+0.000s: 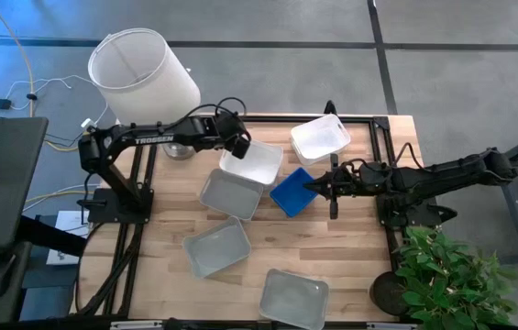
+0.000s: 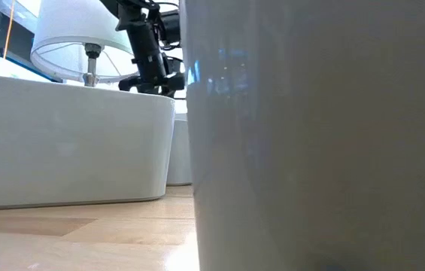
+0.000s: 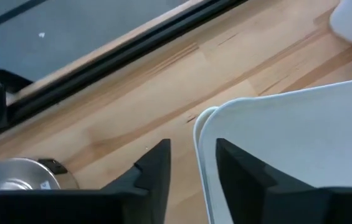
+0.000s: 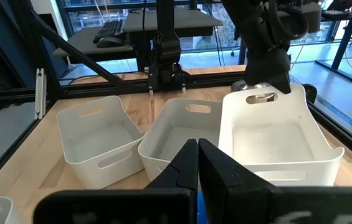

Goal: Stack baskets by color
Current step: Adjust the white lamp shade

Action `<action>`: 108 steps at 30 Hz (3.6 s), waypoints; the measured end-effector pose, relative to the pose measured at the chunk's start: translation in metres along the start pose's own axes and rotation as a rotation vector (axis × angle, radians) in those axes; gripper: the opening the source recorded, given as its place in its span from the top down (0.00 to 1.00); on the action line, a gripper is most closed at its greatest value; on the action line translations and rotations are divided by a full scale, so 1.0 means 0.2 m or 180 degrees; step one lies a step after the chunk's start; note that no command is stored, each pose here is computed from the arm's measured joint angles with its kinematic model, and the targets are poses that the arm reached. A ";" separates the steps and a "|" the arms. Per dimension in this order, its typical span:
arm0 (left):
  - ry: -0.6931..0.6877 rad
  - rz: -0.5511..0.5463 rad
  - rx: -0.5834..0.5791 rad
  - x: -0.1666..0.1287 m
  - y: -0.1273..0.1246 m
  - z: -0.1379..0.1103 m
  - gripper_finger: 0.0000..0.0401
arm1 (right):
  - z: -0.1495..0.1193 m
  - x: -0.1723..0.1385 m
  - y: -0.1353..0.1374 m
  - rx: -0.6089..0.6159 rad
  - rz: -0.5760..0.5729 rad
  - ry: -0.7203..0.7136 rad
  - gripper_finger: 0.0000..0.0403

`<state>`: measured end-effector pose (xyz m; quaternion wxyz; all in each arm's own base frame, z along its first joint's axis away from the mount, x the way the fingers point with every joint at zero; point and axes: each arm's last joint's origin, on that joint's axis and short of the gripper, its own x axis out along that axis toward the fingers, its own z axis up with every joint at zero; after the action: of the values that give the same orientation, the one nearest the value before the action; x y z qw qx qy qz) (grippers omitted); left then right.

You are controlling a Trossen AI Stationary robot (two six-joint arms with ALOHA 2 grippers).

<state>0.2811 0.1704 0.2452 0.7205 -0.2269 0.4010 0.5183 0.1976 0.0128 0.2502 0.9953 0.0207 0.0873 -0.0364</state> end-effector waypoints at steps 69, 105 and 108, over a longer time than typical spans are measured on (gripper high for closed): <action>-0.1823 -0.0665 0.1089 -0.68 -0.17 -0.12 1.00 | -0.06 0.18 -0.13 0.0455 -0.0727 -0.0106 1.00; -0.1889 -0.0552 0.1410 -0.74 -0.22 -0.20 1.00 | -0.30 0.94 -0.33 0.1164 -0.1090 0.0419 1.00; -0.1973 -0.0364 0.1640 -0.76 -0.22 -0.21 1.00 | -0.28 0.92 -0.33 0.1063 -0.1097 0.0481 1.00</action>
<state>0.2865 0.0377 0.3400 0.8681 0.1061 0.2684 0.4039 0.3642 -0.0623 0.1600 0.9478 0.1723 0.1565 -0.2179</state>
